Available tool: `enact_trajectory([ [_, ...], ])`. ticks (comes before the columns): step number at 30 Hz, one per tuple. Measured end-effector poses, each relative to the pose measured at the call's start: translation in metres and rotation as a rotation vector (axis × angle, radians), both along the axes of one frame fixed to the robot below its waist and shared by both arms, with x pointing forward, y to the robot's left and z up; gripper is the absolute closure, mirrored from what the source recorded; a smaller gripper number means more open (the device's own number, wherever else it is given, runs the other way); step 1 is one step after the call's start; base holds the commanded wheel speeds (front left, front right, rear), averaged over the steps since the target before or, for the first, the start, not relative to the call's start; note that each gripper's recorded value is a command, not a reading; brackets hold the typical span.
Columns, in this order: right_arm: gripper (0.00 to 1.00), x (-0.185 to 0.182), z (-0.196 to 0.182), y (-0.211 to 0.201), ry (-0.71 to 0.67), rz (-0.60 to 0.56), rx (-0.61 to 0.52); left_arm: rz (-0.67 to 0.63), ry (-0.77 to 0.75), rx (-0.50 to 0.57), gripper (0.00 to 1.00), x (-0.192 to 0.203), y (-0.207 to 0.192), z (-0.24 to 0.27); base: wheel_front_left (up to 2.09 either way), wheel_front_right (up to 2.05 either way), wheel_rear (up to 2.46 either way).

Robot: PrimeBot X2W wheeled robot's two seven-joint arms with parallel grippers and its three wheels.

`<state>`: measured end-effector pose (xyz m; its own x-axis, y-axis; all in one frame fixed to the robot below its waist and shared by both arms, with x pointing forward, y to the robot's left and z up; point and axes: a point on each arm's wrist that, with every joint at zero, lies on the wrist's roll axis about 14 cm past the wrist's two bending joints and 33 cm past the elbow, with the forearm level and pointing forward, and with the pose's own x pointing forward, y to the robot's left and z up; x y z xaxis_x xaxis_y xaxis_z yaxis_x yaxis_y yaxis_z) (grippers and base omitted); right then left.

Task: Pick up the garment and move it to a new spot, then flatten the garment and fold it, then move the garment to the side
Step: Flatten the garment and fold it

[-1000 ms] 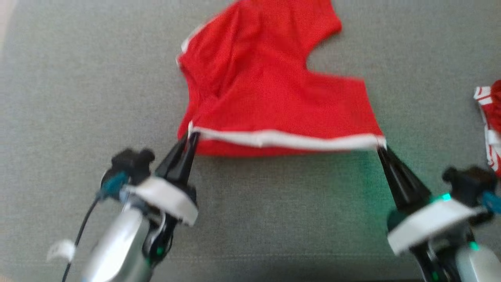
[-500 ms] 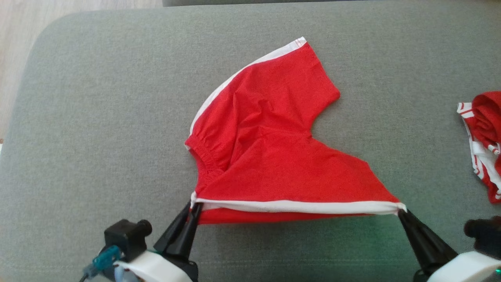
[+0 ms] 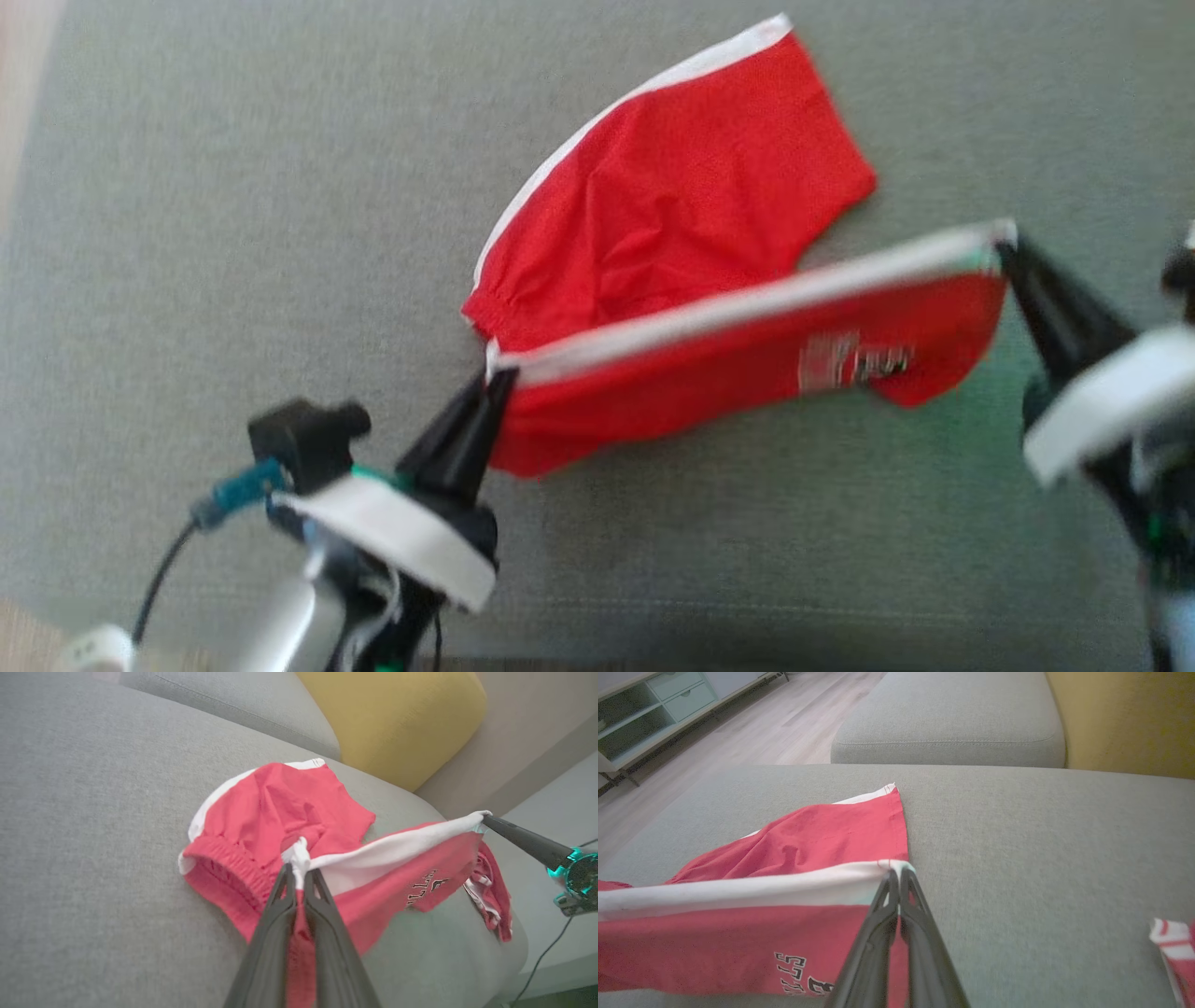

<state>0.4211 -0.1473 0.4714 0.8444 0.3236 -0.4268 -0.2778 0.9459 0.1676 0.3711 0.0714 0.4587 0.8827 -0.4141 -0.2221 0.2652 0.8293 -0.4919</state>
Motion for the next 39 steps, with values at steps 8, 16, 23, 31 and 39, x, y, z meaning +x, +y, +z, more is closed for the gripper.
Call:
enact_trajectory([
  [8, 1.00, 0.097, -0.011, 0.041, -0.049, 0.142, -0.005, 0.076, -0.003, -0.080, 1.00, 0.047, 0.014, -0.010, 0.00, 0.00, 0.00],
  [16, 1.00, 0.166, -0.037, 0.086, -0.055, 0.217, 0.008, 0.127, -0.027, -0.081, 1.00, 0.089, 0.030, -0.021, 0.00, 0.00, 0.00],
  [23, 1.00, 0.196, -0.074, 0.100, -0.024, 0.223, -0.008, 0.122, 0.013, -0.046, 1.00, 0.109, 0.032, -0.049, 0.00, 0.00, 0.00],
  [31, 0.00, 0.202, -0.079, 0.105, -0.099, 0.212, 0.019, 0.091, 0.051, -0.029, 0.00, 0.116, 0.025, -0.067, 0.00, 0.00, 0.00],
  [39, 0.00, 0.188, -0.029, 0.090, -0.391, 0.179, 0.039, 0.185, -0.051, 0.042, 0.00, 0.111, 0.040, -0.050, 0.00, 0.00, 0.00],
])
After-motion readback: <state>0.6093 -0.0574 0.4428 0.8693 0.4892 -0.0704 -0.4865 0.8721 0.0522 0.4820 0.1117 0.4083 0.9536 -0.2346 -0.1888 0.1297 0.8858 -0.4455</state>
